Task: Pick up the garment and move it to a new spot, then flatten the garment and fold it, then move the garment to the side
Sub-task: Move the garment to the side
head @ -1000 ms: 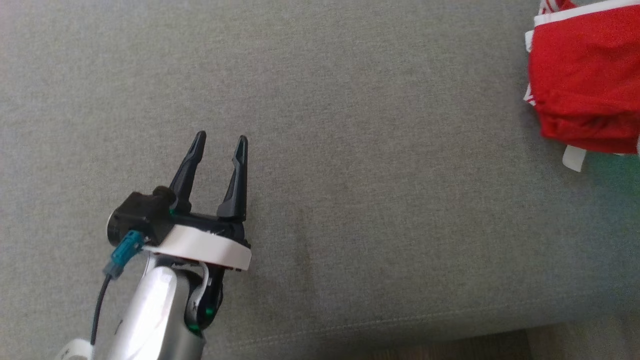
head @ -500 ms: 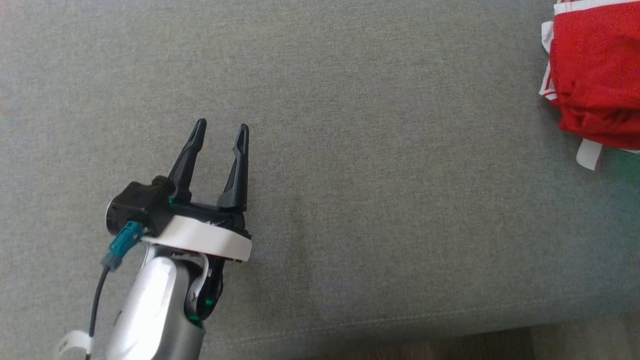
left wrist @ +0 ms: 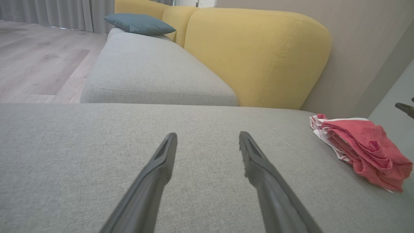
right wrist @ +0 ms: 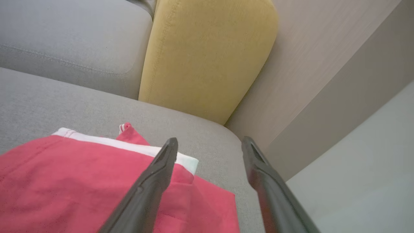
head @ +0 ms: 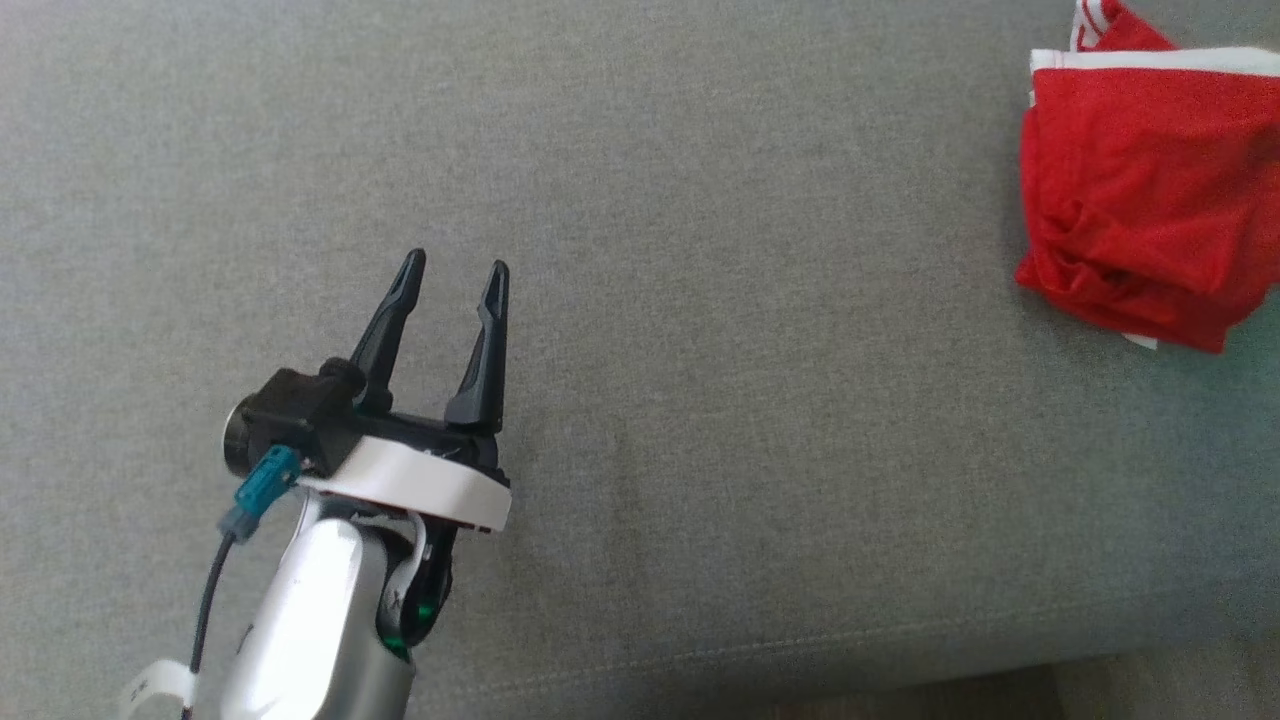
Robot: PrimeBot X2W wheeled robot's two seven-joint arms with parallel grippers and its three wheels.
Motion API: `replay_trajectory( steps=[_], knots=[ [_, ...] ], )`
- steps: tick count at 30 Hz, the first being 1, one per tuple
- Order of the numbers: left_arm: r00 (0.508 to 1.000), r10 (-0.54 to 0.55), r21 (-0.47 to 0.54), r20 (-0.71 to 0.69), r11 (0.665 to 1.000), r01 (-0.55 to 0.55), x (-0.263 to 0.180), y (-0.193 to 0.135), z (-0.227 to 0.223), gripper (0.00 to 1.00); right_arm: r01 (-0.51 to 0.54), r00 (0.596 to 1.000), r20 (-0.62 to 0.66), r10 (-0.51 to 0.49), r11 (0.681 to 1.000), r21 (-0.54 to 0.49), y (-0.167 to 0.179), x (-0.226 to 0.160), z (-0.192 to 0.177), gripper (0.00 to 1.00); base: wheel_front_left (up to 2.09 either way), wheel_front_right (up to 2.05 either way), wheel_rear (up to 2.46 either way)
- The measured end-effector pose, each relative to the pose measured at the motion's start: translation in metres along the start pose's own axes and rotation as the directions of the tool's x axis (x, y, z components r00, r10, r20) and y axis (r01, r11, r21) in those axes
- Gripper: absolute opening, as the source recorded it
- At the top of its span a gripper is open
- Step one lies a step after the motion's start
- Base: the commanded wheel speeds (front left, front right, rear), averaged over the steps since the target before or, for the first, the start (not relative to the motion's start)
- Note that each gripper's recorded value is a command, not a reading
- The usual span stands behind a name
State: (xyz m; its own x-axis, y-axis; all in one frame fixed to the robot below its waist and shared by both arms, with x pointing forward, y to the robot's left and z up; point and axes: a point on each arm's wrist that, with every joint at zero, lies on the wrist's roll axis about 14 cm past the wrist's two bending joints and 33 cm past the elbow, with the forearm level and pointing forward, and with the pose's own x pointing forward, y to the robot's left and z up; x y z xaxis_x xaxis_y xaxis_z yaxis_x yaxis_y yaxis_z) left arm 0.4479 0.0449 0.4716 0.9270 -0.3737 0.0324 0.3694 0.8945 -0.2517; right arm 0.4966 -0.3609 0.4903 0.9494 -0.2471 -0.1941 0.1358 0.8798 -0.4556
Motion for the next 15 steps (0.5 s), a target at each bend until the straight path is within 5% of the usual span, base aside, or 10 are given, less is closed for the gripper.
replay_trajectory(
  steps=[15],
  knots=[
    [0.998,0.027,0.016,0.058,0.999,-0.028,-0.026,-0.005,0.029,1.00,-0.158,0.943,0.315,0.108,0.978,0.139,0.069,-0.033,0.102,1.00,0.00,0.00,0.00]
  ],
)
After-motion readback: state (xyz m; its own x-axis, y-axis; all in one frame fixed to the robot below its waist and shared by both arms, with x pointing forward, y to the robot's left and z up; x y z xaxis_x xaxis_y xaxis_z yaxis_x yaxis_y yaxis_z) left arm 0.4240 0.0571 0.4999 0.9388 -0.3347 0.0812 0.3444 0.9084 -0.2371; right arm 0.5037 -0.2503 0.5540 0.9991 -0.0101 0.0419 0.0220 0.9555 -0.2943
